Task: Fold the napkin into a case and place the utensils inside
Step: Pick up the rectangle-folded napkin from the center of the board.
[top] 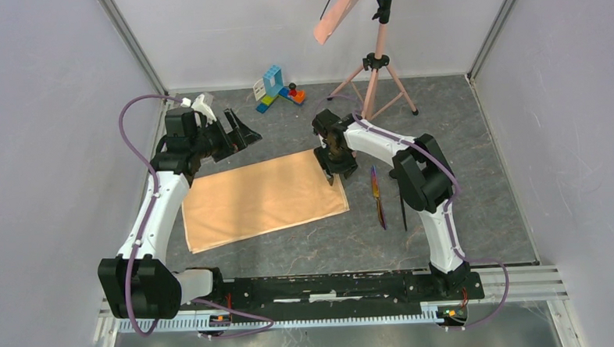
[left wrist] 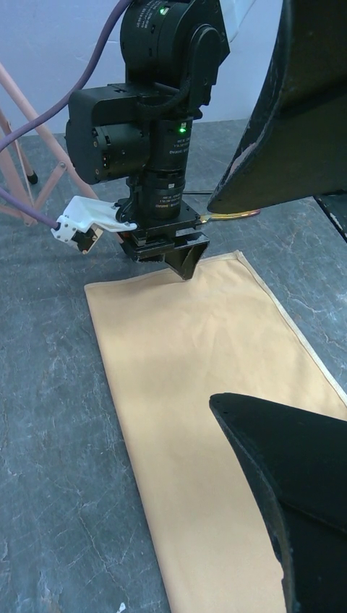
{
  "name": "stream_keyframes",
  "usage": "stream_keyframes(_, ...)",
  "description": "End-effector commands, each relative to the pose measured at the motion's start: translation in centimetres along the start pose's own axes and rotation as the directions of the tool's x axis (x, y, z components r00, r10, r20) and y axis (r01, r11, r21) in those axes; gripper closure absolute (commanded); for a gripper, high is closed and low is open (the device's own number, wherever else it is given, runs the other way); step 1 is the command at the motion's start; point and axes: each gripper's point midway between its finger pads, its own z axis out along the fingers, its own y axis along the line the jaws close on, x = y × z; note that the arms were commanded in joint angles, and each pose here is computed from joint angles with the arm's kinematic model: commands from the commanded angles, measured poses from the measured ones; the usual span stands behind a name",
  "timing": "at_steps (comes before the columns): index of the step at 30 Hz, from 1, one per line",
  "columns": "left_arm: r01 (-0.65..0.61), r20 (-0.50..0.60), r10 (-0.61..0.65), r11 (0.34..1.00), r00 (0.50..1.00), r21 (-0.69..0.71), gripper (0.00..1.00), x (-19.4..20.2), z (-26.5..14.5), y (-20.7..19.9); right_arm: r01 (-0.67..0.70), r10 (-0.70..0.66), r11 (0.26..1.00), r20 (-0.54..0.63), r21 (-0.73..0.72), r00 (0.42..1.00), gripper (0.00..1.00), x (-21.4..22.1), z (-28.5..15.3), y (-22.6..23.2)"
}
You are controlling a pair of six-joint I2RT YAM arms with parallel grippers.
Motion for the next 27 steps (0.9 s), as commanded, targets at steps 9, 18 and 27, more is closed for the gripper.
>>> stream_keyframes(9,-0.005,0.019,0.004,0.998,1.0,0.058,0.0,-0.6,-0.2,-1.4,-0.029,0.029,0.999,-0.032,-0.015,0.999,0.46,0.9,1.4,0.5)
stream_keyframes(18,-0.004,0.019,0.003,0.998,1.0,0.058,0.0,-0.7,-0.2,-1.4,-0.029,0.032,0.999,-0.076,0.034,0.997,0.61,2.7,4.6,0.5)
stream_keyframes(27,-0.004,0.015,0.004,0.998,1.0,0.062,0.0,-0.6,-0.2,-1.5,0.025,-0.008,0.989,-0.12,0.145,0.993,0.82,4.2,6.9,-0.4)
